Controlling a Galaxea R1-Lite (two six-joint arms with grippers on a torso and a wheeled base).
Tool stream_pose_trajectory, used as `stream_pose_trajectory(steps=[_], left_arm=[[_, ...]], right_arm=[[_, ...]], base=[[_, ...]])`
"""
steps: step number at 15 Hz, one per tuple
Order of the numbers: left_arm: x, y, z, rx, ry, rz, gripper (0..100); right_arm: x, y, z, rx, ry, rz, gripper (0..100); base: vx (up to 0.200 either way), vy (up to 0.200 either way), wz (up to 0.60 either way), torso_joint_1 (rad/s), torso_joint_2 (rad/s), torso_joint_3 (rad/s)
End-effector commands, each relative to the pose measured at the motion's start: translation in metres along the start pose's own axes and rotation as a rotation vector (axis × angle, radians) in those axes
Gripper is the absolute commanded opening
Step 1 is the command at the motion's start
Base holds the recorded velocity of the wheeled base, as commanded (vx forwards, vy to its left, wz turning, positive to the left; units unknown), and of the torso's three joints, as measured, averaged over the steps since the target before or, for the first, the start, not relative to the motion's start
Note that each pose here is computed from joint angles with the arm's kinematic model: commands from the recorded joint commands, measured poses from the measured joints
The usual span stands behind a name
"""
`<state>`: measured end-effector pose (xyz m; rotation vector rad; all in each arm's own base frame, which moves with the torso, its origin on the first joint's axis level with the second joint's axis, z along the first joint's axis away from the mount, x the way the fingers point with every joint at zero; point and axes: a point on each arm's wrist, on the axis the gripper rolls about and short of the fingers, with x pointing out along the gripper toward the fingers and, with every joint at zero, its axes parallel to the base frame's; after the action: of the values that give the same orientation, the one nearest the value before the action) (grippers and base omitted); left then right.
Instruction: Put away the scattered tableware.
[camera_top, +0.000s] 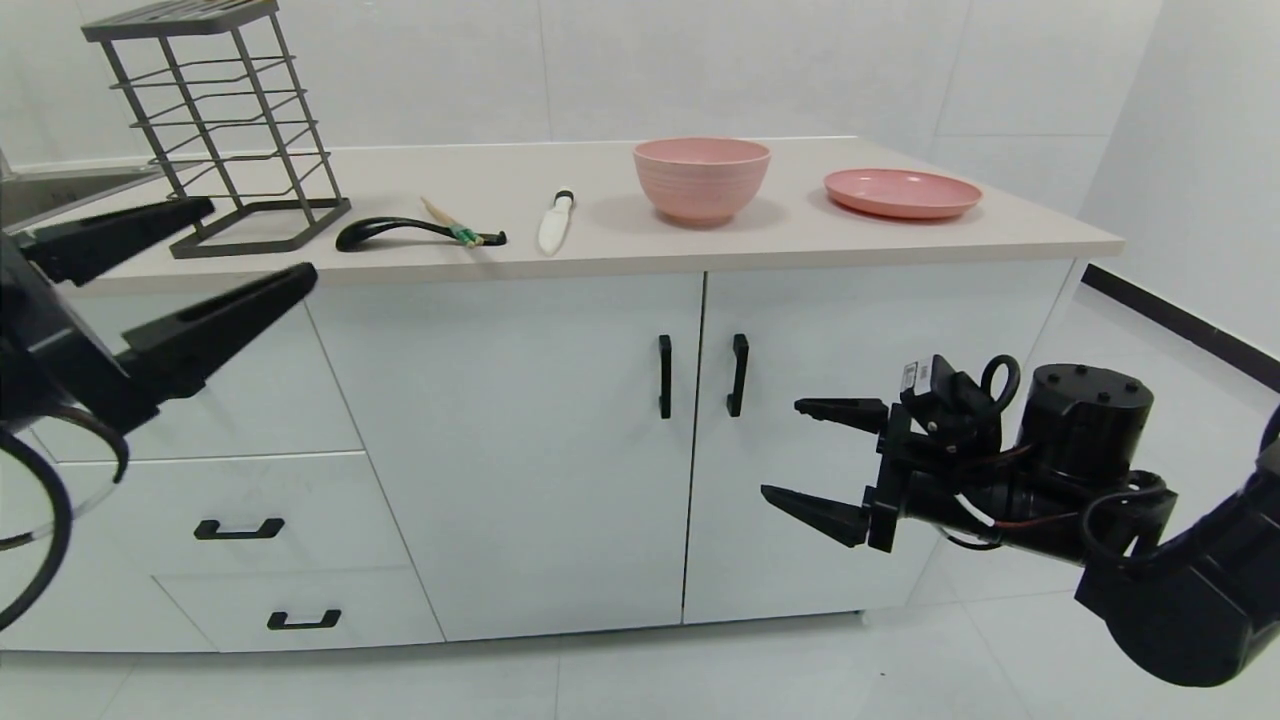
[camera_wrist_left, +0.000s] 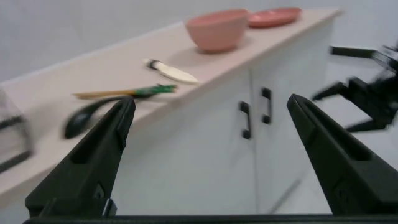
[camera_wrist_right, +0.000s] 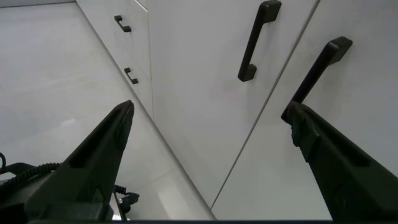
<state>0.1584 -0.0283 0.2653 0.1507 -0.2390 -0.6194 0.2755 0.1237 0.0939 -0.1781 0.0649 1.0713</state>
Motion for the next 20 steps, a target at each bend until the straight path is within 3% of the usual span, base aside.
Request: stream_pose_trajectory(steps=[1, 4, 8, 11, 13, 14, 16, 19, 20], left_arm=[[0.025, 0.008, -0.03, -0.066, 0.094, -0.113, 100], [0.052, 0.004, -0.051, -0.123, 0.121, -0.331, 100], [0.099, -0.01, -0.069, -0.142, 0.11, -0.464, 100], [0.135, -0.015, -0.079, -0.123, 0.084, -0.492, 100], [0.152, -0.018, -0.093, -0.134, 0.098, -0.509, 100], [0.162, -0.026, -0.109, -0.149, 0.124, -0.538, 100], [0.17, -0.031, -0.133, -0.14, 0.131, -0.551, 100], [0.172, -0.046, -0.137, -0.157, 0.137, -0.593, 100], [0.176, -0.056, -0.139, -0.163, 0.14, -0.624, 100]], right_arm=[[-0.001, 0.0, 0.002, -0.007, -0.007, -0.001, 100], [-0.001, -0.002, 0.003, -0.008, -0.009, -0.008, 100], [0.002, -0.016, 0.003, -0.016, -0.043, 0.046, 100], [0.004, -0.028, 0.0, -0.016, -0.049, 0.035, 100], [0.01, -0.043, -0.005, -0.021, -0.056, 0.014, 100], [0.016, -0.051, -0.011, -0.021, -0.058, 0.027, 100], [0.024, -0.061, -0.021, -0.023, -0.064, 0.035, 100], [0.031, -0.068, -0.03, -0.018, -0.064, 0.056, 100], [0.036, -0.077, -0.034, -0.023, -0.073, 0.054, 100]], base=[[0.0, 0.0, 0.0, 0.0, 0.0, 0.0], [0.0, 0.0, 0.0, 0.0, 0.0, 0.0], [0.0, 0.0, 0.0, 0.0, 0.0, 0.0], [0.0, 0.0, 0.0, 0.0, 0.0, 0.0], [0.0, 0.0, 0.0, 0.0, 0.0, 0.0], [0.0, 0.0, 0.0, 0.0, 0.0, 0.0], [0.0, 0.0, 0.0, 0.0, 0.0, 0.0], [0.0, 0.0, 0.0, 0.0, 0.0, 0.0], [0.0, 0.0, 0.0, 0.0, 0.0, 0.0]])
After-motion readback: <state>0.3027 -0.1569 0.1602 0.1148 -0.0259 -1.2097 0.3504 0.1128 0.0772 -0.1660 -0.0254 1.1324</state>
